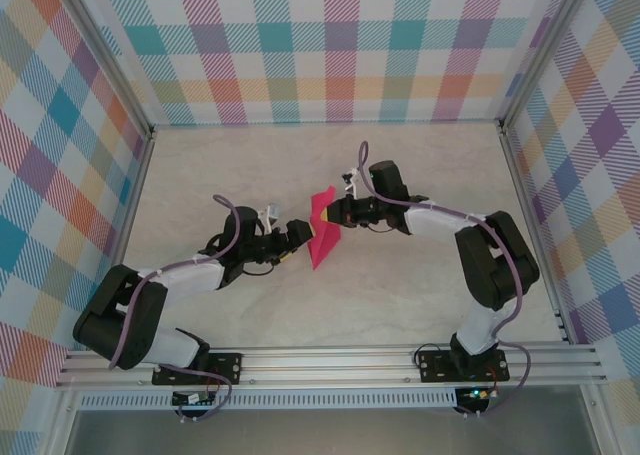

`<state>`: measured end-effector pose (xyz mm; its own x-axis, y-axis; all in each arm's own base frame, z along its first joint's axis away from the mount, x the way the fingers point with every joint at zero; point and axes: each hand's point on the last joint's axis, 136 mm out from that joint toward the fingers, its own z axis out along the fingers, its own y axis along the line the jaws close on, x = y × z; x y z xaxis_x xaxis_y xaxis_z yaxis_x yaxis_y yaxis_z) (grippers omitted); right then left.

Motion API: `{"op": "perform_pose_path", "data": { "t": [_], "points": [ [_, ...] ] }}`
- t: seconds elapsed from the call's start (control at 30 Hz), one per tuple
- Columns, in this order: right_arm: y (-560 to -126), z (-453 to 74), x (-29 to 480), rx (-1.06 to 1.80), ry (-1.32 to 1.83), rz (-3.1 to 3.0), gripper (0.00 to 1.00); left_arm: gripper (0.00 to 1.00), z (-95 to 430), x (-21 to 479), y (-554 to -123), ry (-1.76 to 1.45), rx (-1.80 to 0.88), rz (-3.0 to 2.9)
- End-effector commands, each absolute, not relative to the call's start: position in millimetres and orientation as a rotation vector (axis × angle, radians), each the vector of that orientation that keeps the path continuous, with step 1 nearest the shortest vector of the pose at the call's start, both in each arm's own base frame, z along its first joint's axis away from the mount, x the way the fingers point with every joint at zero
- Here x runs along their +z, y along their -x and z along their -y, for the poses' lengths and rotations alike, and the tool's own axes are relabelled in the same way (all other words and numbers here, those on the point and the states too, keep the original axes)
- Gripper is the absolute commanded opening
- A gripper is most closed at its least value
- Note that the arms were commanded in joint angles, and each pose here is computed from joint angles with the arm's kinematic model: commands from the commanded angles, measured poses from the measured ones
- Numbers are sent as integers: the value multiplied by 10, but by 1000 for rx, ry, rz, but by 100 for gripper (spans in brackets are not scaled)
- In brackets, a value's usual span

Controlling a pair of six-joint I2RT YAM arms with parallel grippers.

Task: Fold a paper plane with a square sheet of paper (pick it up from the middle)
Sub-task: Pick up the paper from the center of the table, then turn over the paper at the center of the table.

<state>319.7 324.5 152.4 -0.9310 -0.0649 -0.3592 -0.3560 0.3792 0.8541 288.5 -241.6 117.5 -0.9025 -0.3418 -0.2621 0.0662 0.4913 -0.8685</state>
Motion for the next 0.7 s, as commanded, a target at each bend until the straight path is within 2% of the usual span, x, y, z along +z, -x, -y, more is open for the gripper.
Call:
{"op": "perform_pose_path", "data": {
  "t": [0.0,0.17,0.3,0.67],
  "points": [
    [-3143,-3292,1979,1705,465,-2243,6,100,2441,1671,-2884,130,-1522,-2178],
    [-3114,-3333,2293,1778,514,-2191,7,100,2419,2046,-2835,80,-1564,-2057],
    [-3136,-3344,2439,1786,505,-2187,7,98,2386,2152,-2821,133,-1602,-2011],
    [-3164,-3317,2517,1739,489,-2171,7,100,2205,2000,-2813,225,-1429,-2104]
  ]
}}
